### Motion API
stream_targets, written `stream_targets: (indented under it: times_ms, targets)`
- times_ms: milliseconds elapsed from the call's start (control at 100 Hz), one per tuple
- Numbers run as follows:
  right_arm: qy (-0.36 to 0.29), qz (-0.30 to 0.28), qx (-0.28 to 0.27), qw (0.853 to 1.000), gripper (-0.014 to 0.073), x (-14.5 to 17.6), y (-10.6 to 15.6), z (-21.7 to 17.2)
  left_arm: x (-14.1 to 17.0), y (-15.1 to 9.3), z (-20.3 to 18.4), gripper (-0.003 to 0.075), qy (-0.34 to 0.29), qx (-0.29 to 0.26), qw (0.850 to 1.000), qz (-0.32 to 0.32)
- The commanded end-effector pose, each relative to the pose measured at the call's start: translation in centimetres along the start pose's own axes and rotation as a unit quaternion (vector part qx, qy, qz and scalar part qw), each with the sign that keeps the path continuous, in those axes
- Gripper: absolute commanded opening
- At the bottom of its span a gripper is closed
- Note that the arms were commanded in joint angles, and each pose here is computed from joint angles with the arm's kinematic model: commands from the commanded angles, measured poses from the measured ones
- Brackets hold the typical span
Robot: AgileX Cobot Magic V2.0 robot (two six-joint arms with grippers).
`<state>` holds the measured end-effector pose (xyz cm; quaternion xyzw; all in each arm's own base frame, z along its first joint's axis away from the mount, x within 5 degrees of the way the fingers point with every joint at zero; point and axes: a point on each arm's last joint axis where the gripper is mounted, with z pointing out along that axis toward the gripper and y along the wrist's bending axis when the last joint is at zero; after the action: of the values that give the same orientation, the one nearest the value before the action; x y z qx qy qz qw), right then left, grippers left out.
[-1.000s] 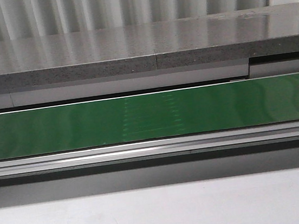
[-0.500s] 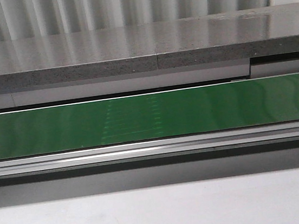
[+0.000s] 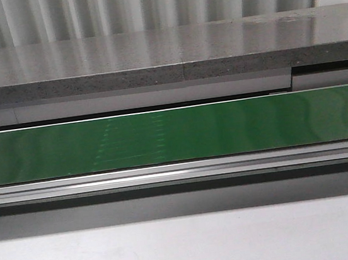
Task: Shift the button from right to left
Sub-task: 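Carry the button to the blue tray and open the left gripper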
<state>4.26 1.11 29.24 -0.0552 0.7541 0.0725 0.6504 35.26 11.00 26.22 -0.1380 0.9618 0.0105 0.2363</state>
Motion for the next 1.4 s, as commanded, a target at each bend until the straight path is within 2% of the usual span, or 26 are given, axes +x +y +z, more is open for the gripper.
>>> stream_targets:
  times_ms: [0, 270, 410, 530, 760, 1250, 1390]
  targets:
    - [-0.047, -0.004, 0.003, 0.999, -0.0065, -1.4, 0.0, -0.2, -0.8, -2.5, -4.0, -0.0020, -0.078, 0.021, 0.997, 0.017]
    - [-0.047, -0.004, 0.003, 0.999, -0.0065, -1.4, 0.0, -0.2, 1.8, -9.5, -8.4, -0.0020, -0.148, 0.083, 0.980, 0.107]
    - [-0.047, -0.004, 0.003, 0.999, -0.0065, -1.4, 0.0, -0.2, 3.7, -11.9, -10.3, -0.0020, -0.180, 0.114, 0.967, 0.142]
    - [-0.047, -0.004, 0.003, 0.999, -0.0065, -1.4, 0.0, -0.2, 5.6, -12.7, -11.6, -0.0020, -0.210, 0.133, 0.956, 0.157]
    - [-0.047, -0.004, 0.003, 0.999, -0.0065, -1.4, 0.0, -0.2, 9.1, -12.2, -14.3, -0.0020, -0.271, 0.159, 0.935, 0.163]
    - [-0.047, -0.004, 0.003, 0.999, -0.0065, -1.4, 0.0, -0.2, 17.0, -8.1, -19.0, -0.0020, -0.362, 0.184, 0.903, 0.141]
    - [-0.047, -0.004, 0.003, 0.999, -0.0065, -1.4, 0.0, -0.2, 18.9, -7.3, -19.4, -0.0020, -0.357, 0.185, 0.904, 0.146]
